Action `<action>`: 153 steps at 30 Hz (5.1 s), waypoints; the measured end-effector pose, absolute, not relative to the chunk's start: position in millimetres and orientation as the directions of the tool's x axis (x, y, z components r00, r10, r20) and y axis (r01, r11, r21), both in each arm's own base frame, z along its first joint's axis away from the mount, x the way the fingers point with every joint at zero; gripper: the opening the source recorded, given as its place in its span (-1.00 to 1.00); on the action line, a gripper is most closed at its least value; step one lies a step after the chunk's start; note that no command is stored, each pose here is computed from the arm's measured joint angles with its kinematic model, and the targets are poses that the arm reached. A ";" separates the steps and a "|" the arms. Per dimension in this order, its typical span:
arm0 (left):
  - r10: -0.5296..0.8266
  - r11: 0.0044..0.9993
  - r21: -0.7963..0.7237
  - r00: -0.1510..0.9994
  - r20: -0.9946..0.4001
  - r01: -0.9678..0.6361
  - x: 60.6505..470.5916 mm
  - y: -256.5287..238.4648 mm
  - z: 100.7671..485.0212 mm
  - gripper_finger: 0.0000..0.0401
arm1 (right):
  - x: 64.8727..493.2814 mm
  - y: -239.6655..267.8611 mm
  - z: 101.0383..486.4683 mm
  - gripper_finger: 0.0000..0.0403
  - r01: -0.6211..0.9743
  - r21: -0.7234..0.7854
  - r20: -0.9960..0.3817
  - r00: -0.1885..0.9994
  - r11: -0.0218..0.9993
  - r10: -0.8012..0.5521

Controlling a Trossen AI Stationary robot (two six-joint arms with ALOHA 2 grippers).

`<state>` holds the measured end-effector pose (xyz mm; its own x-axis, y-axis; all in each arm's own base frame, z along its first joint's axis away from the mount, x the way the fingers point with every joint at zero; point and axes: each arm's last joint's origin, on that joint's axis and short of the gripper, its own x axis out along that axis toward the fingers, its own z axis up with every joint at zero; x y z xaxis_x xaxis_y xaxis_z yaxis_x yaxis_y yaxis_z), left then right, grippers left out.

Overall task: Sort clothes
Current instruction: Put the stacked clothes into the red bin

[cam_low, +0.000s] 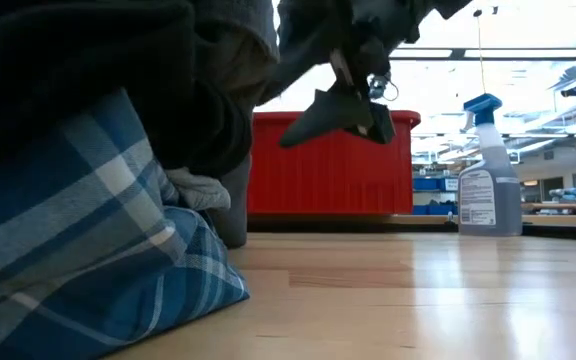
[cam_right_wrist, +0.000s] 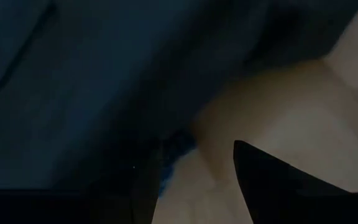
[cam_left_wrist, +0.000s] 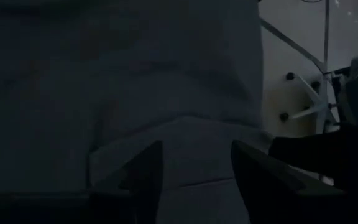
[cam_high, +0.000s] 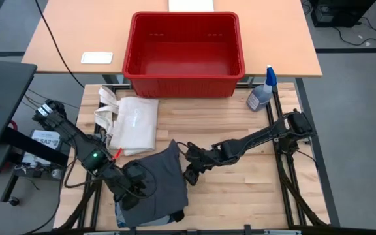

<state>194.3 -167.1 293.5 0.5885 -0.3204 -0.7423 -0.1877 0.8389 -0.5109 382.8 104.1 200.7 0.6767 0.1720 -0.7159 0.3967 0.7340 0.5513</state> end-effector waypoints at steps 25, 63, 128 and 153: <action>-0.338 0.881 -0.459 0.524 -0.781 -0.115 177.7 -178.0 290.0 -0.04 | 358.1 171.3 201.8 0.02 0.275 0.508 -0.708 0.673 0.817 0.213; -0.180 0.943 -0.300 0.537 -0.824 -0.145 202.0 -195.0 254.4 -0.04 | 407.0 181.3 236.3 -0.01 -0.021 0.429 -0.405 0.889 0.903 0.213; -0.296 0.838 -0.479 0.518 -0.802 -0.262 209.6 -178.3 260.4 -0.04 | 399.6 201.0 191.8 -0.01 -0.091 0.382 -0.598 0.734 0.920 0.321; -0.345 0.805 -0.567 0.640 -0.686 -0.173 203.7 -197.3 321.6 -0.16 | 434.5 177.4 247.0 -0.01 -0.118 0.470 -0.306 0.908 0.875 0.287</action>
